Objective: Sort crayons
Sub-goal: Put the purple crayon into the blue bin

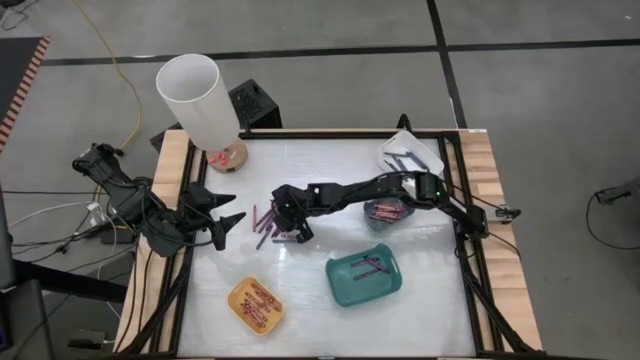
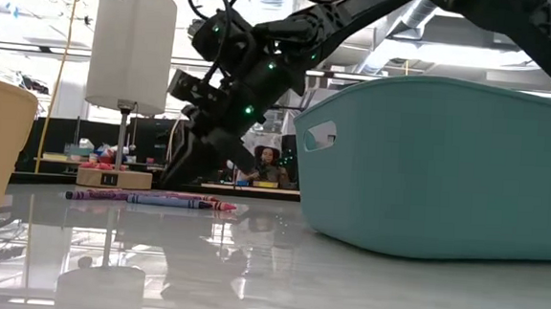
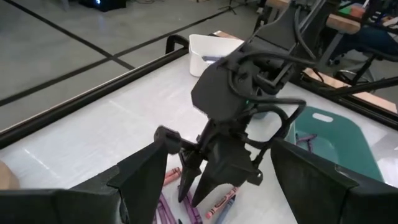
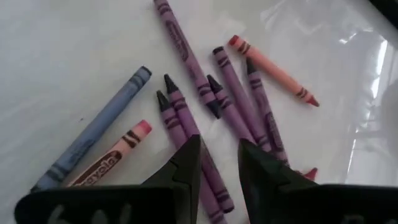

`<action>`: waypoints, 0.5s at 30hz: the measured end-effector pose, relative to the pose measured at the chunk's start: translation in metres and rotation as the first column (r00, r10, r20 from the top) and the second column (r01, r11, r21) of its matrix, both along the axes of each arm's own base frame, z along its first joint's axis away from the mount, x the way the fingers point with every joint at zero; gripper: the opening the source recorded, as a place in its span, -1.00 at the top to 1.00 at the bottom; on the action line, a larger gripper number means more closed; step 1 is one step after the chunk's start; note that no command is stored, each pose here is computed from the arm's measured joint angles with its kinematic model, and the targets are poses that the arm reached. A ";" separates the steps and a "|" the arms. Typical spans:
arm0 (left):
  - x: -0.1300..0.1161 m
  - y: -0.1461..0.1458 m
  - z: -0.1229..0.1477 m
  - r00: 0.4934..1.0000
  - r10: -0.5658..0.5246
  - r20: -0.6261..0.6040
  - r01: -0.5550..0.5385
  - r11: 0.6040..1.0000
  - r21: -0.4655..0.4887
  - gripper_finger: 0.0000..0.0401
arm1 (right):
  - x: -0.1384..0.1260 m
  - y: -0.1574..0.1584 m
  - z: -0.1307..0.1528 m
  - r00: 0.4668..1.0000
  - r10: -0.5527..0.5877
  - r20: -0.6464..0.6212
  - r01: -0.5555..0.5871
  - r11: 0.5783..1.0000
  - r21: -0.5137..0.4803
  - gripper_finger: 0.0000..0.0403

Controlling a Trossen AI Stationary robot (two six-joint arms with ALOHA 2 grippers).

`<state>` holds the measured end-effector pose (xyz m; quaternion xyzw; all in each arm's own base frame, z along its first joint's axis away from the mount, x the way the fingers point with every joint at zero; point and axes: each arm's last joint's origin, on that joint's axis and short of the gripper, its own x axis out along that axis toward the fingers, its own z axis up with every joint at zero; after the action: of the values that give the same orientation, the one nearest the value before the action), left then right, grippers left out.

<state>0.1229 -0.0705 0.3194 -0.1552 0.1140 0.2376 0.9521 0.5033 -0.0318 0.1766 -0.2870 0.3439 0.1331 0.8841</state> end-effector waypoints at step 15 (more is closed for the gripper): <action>0.000 0.000 0.000 1.000 -0.002 -0.001 0.002 1.000 -0.002 -0.38 | -0.005 -0.013 -0.010 0.996 -0.036 -0.081 0.037 0.999 0.009 0.49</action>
<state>0.1227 -0.0704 0.3192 -0.1559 0.1151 0.2368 0.9520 0.4983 -0.0451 0.1668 -0.2704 0.3839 0.1303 0.8733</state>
